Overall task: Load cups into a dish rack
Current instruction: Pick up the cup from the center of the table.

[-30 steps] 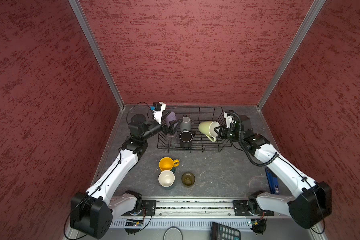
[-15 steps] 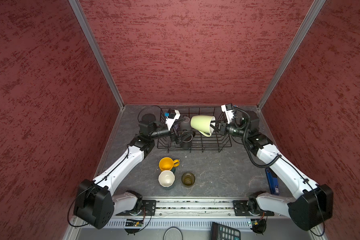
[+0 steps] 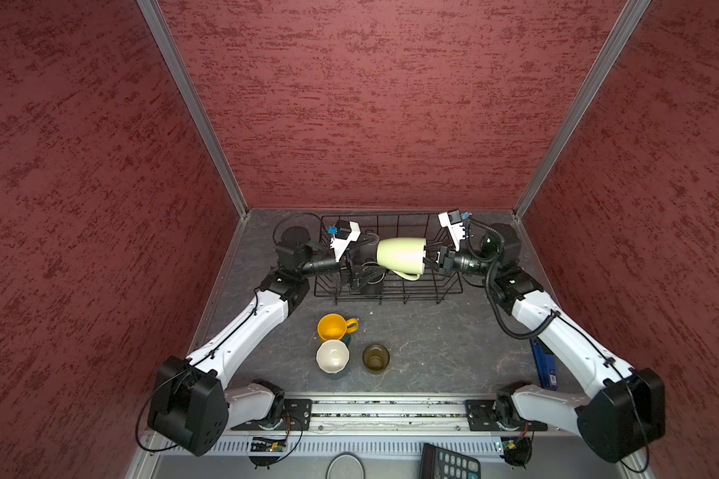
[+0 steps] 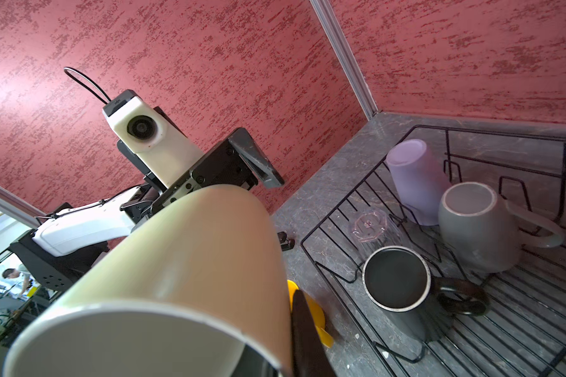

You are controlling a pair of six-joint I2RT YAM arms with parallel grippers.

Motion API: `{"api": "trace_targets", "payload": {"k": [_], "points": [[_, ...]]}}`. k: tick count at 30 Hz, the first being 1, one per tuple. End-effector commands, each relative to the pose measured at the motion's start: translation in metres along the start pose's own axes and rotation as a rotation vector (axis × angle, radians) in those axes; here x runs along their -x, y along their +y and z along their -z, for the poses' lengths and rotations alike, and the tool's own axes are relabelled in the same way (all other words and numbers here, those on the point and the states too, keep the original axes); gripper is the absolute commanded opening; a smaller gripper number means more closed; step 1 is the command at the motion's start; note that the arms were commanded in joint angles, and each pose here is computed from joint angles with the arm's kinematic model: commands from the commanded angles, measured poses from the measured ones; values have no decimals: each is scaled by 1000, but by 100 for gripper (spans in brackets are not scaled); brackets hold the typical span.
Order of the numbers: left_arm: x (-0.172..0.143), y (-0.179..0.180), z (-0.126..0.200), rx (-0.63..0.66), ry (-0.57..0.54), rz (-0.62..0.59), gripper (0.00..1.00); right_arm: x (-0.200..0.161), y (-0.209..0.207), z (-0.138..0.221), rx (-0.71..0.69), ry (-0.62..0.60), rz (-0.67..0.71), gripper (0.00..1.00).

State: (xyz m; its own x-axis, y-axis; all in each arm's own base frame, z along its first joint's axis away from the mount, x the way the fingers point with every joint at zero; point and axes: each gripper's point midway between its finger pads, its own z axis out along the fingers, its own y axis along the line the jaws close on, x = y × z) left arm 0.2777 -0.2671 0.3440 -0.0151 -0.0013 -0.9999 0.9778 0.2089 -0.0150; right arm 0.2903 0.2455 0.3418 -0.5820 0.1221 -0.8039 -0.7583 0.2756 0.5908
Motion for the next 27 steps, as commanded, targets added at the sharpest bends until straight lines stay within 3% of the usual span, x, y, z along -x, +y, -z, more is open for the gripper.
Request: {"api": "trace_targets", "payload": {"k": [1,27], "points": [[14,-7,-4,-55,-33,-30,100,19,33,7,109,-53,105,0],[28,-29,-42,-232,-79,-53,98,12,30,3,166,-45,66,0]]}}
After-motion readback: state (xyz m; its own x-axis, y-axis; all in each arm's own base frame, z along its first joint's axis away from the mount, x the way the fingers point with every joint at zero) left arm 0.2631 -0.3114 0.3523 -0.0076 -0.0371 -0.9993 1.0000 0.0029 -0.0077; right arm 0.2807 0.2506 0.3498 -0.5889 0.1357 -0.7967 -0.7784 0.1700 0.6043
